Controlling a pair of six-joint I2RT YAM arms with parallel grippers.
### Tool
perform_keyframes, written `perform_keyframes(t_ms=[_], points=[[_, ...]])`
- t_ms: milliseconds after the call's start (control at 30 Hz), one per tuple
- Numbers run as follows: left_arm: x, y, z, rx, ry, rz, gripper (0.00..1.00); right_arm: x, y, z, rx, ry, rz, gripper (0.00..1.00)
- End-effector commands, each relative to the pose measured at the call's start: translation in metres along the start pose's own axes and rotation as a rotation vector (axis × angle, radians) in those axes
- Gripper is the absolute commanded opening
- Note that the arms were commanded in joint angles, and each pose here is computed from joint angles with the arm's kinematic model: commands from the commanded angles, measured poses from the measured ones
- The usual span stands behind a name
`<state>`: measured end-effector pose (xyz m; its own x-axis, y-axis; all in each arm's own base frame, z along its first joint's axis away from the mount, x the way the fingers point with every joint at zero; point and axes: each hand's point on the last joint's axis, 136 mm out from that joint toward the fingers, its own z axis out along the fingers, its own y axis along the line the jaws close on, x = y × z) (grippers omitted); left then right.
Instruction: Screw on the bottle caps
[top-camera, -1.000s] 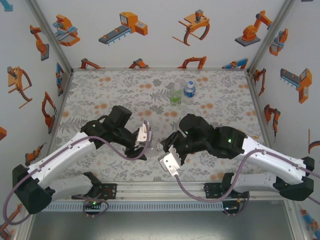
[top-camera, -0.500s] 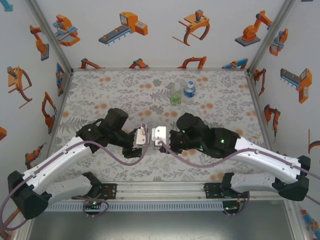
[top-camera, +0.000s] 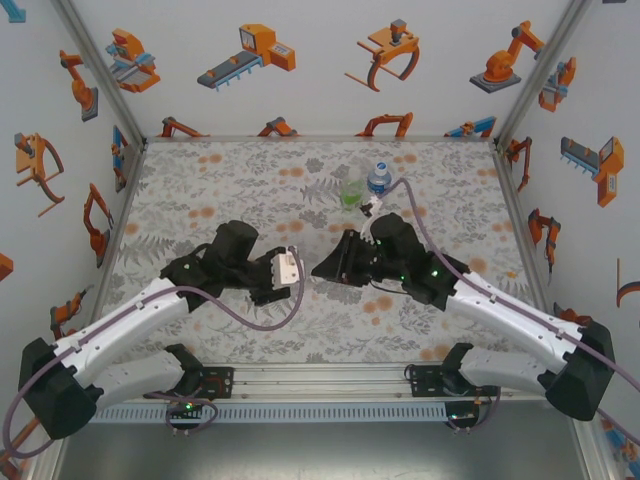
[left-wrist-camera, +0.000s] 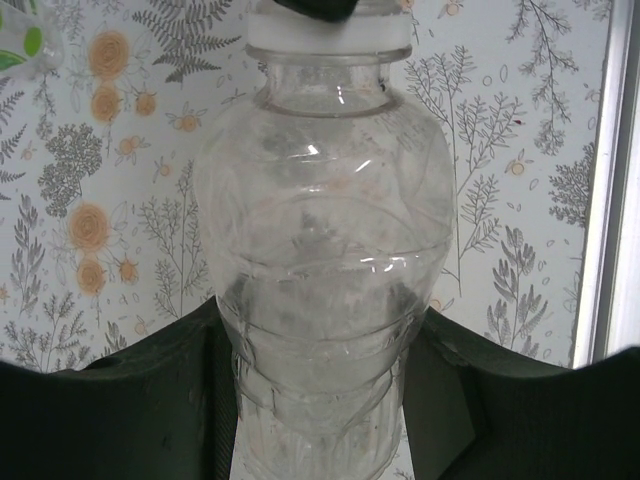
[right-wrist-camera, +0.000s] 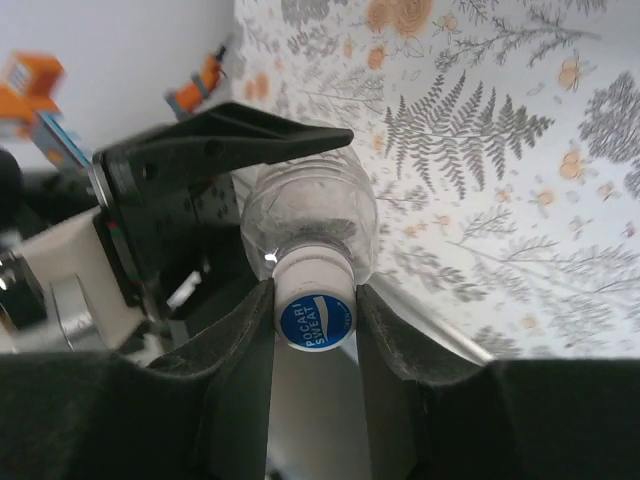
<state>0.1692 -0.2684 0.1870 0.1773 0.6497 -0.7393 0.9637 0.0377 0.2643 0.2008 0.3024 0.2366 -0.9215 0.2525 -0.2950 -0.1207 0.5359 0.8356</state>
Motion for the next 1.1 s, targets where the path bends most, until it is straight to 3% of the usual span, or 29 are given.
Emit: perform_keyframes(t_ms=[0, 133, 367, 467, 700, 900, 1067], points=[[-0.077, 0.023, -0.015, -0.082, -0.286, 0.106, 0.00, 0.011, -0.007, 0.005, -0.016, 0.025, 0.284, 0.00], [-0.075, 0.024, -0.008, -0.072, -0.273, 0.094, 0.00, 0.009, -0.003, 0.004, -0.012, 0.029, 0.240, 0.04], [-0.062, 0.014, 0.002, -0.009, -0.231, 0.082, 0.00, -0.012, 0.020, -0.025, 0.063, -0.018, -0.115, 0.60], [-0.056, 0.008, 0.004, 0.019, -0.213, 0.066, 0.00, -0.028, 0.038, -0.048, 0.070, -0.074, -0.329, 0.68], [-0.053, -0.006, 0.002, 0.092, -0.212, 0.035, 0.00, -0.037, 0.084, -0.092, -0.009, -0.156, -0.896, 0.67], [-0.060, -0.023, -0.004, 0.200, -0.238, 0.029, 0.00, 0.006, 0.101, -0.099, -0.223, -0.035, -1.436, 0.62], [-0.066, -0.032, -0.009, 0.256, -0.255, 0.018, 0.00, 0.041, 0.104, -0.105, -0.432, 0.058, -1.762, 0.60]])
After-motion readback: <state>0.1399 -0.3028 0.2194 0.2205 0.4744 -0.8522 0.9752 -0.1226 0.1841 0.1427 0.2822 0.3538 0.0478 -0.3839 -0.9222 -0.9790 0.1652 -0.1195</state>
